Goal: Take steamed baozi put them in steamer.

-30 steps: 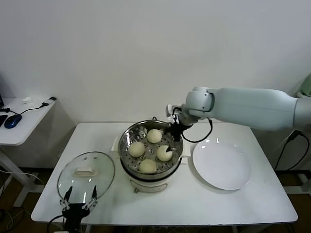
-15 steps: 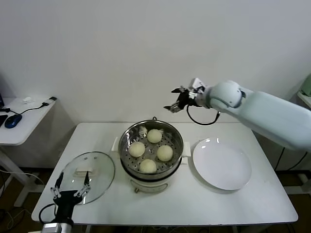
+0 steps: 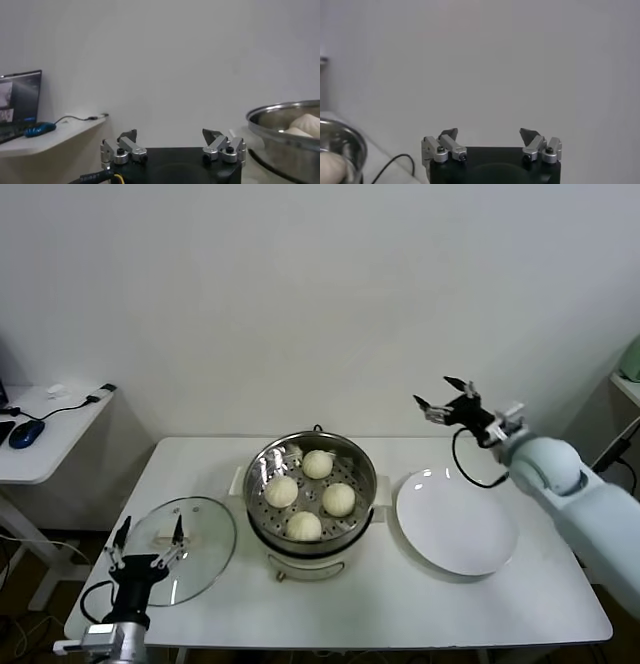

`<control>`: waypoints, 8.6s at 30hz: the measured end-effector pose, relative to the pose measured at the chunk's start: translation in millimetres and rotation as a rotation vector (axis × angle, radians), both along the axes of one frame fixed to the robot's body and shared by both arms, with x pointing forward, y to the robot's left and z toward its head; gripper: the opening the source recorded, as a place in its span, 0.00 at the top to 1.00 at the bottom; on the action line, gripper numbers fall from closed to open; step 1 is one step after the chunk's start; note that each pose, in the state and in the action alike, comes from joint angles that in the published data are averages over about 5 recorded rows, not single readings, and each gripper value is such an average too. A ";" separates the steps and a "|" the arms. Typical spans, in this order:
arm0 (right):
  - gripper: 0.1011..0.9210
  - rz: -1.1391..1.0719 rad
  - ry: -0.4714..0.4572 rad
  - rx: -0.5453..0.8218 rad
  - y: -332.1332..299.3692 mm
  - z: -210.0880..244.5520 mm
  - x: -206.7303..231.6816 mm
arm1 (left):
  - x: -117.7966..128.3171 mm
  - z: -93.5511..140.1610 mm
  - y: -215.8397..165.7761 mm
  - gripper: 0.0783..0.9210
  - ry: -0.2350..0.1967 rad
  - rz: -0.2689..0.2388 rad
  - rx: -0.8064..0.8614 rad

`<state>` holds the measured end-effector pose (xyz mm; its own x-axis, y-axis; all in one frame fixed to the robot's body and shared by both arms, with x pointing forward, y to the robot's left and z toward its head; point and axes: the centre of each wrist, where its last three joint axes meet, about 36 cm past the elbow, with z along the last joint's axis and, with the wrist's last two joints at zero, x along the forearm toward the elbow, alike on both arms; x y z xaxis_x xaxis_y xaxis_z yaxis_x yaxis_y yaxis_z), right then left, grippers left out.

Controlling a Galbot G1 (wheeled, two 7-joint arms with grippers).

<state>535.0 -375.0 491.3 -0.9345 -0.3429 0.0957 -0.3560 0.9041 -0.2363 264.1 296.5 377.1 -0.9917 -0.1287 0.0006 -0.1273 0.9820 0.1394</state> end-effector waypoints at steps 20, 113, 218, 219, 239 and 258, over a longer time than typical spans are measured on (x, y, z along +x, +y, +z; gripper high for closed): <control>0.12 -0.257 0.052 0.209 9.4 -199.4 -176.1 | -1.0 -23.1 26.1 0.12 -0.042 0.017 0.483; 0.12 -0.360 0.090 0.105 53.7 -197.7 -209.2 | 70.7 -134.4 64.2 0.94 0.188 0.031 1.418; 0.12 -0.503 -0.047 0.073 52.9 -193.4 -225.9 | 119.0 26.3 -259.8 0.81 0.152 -0.030 1.410; 0.12 -0.502 -0.047 0.072 53.0 -193.3 -225.8 | 118.6 26.4 -259.0 0.77 0.153 -0.032 1.410; 0.12 -0.487 -0.039 0.103 61.4 -188.3 -219.7 | 82.6 69.2 -228.1 0.14 0.026 -0.184 1.054; 0.12 -0.405 -0.078 0.136 69.1 -190.5 -216.4 | 64.5 50.9 -55.3 0.12 -0.080 -0.108 0.131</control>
